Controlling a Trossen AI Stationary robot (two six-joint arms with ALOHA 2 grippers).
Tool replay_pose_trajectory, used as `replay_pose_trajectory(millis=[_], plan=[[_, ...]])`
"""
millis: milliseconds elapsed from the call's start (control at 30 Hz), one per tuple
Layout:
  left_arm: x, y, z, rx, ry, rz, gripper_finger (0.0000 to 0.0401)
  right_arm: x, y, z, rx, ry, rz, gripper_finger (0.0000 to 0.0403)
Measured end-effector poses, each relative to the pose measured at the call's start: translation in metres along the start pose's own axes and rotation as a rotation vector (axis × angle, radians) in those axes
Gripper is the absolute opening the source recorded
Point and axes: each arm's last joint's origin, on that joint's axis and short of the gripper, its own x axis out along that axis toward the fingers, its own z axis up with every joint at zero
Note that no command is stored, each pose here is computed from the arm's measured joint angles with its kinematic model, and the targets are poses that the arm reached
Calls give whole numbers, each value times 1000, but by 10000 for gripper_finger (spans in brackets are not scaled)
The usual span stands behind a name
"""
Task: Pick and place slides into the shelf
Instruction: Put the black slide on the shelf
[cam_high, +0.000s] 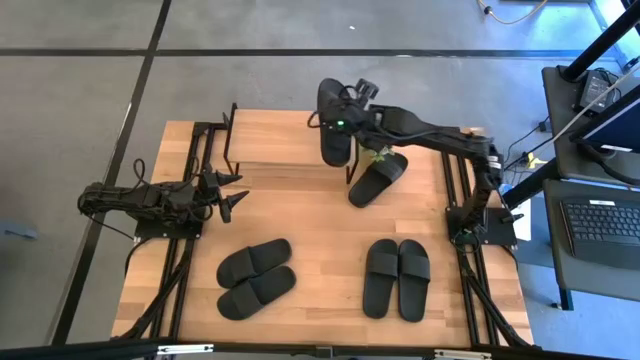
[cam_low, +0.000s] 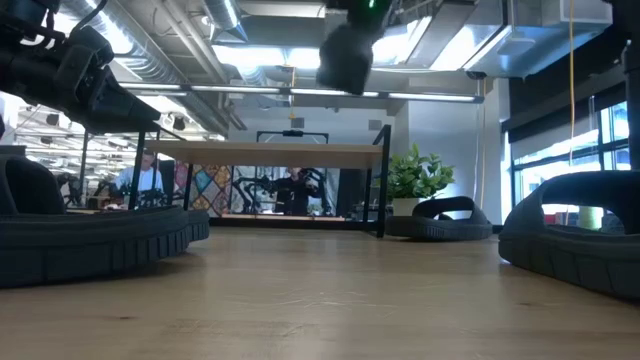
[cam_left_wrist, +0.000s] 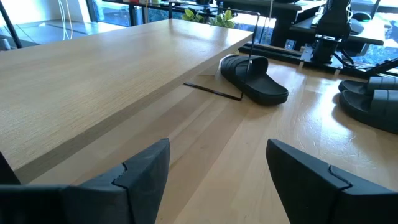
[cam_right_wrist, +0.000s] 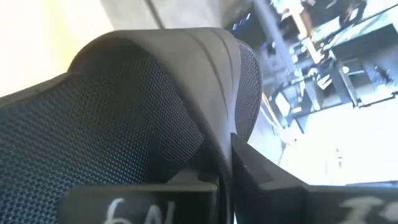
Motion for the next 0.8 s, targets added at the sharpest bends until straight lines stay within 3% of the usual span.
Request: replay_pose_trajectory(millis=[300,800], plan=[[0,0,0,0,0,1,258,45,18,-10,-67,119,33,15],[0,0,0,3,-1,1,258,70,11,-18,-24,144,59,15]])
